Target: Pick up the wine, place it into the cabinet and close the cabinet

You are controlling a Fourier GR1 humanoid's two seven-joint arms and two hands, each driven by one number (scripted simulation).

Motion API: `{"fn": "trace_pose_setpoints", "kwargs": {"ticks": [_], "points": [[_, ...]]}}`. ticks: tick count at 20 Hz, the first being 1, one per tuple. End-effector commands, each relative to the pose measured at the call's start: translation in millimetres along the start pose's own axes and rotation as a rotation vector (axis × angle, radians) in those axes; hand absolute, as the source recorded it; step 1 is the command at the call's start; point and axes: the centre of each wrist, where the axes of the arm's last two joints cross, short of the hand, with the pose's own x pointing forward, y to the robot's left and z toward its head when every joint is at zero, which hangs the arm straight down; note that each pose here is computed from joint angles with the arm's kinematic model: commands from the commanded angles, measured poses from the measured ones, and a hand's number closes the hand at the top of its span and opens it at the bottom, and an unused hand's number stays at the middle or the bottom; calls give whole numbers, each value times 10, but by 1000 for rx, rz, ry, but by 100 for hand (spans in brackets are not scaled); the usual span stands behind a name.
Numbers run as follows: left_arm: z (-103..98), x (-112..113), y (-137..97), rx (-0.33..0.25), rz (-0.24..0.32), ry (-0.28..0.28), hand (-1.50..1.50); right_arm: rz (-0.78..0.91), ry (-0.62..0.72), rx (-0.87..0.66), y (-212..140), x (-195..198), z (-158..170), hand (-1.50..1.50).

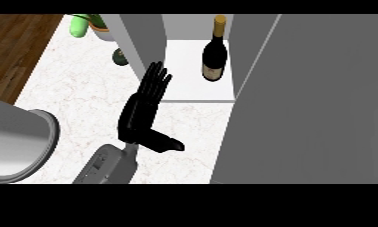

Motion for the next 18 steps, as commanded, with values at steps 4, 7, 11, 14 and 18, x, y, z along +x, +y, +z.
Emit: {"fn": "trace_pose_setpoints", "kwargs": {"ticks": [4, 7, 11, 14, 18], "points": [[422, 20, 131, 19, 6, -41, -150, -118, -12, 142, -40, 553, 101, -150], [435, 260, 372, 31, -3, -55, -150, -144, -7, 204, -52, 479, 73, -150], [478, 477, 638, 50, -37, -85, -150, -134, 63, 405, 18, 451, 135, -150], [698, 582, 868, 58, -70, -84, -150, -153, 12, 491, 24, 499, 139, 150], [719, 802, 1030, 79, -90, -128, -150, -194, 9, 528, 81, 476, 207, 150]]}}
